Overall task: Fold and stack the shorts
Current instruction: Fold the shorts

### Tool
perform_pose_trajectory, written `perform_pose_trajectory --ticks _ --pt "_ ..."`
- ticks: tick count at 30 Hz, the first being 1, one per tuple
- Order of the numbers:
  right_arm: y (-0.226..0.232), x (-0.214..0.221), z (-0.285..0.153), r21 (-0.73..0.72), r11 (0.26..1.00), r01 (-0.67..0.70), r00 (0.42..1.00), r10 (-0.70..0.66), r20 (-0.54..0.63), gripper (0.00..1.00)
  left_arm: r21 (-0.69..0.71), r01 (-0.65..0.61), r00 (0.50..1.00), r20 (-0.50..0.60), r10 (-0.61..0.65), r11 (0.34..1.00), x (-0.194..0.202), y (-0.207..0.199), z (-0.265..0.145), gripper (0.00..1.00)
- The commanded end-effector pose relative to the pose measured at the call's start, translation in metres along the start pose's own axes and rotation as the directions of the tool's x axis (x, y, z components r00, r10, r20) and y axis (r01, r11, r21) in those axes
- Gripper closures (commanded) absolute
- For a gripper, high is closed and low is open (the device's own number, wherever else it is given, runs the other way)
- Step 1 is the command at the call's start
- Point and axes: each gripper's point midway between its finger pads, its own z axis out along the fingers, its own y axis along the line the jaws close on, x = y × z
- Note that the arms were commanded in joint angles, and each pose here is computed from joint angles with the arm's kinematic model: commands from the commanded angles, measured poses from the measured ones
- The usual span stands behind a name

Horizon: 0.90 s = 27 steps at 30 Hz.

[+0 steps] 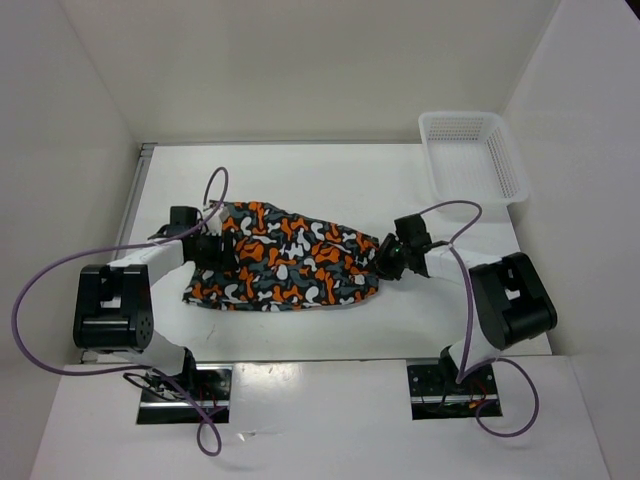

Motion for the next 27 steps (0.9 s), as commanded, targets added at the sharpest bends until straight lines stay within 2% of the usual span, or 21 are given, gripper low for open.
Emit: perform_pose_trajectory --ticks 1,4,5,10,12,19,22,27 --pt "0.012 -0.008 0.011 -0.019 0.999 0.033 0.999 -0.032 0.027 0.77 -0.011 -0.01 1.0 0.025 0.01 1.0 -0.007 0.005 0.004 0.37" --pt "0.006 -0.023 0.007 0.056 0.998 0.016 0.996 -0.021 0.09 1.0 -0.013 -0.017 0.999 0.042 0.017 1.0 -0.018 0.001 -0.008 0.37" --pt "0.008 -0.028 0.001 0.065 0.998 0.016 0.993 -0.023 0.115 1.0 -0.023 -0.024 0.996 0.087 0.026 0.999 -0.036 0.002 -0.019 0.36" --pt "-0.001 -0.043 -0.029 0.155 0.988 0.0 0.977 -0.033 0.212 1.0 -0.132 0.0 0.986 0.162 0.022 0.991 -0.069 0.023 -0.052 0.27" --pt "0.006 -0.05 -0.045 0.145 0.989 -0.009 0.966 -0.029 0.259 1.0 -0.113 0.025 0.991 0.137 -0.01 0.993 -0.064 0.029 -0.044 0.34" --pt "0.004 -0.061 -0.076 0.203 0.979 -0.007 0.944 -0.061 0.326 1.0 -0.12 0.039 0.992 0.122 -0.024 0.992 -0.063 0.044 -0.022 0.39" --pt "0.011 -0.07 -0.087 0.197 0.98 0.001 0.93 -0.074 0.36 1.0 -0.116 0.038 0.992 0.124 -0.024 0.993 -0.064 0.046 -0.016 0.47" --pt "0.029 -0.088 -0.103 0.194 0.981 0.03 0.906 -0.109 0.41 1.0 -0.07 0.019 0.997 0.078 -0.013 0.997 -0.046 0.035 0.007 0.7"
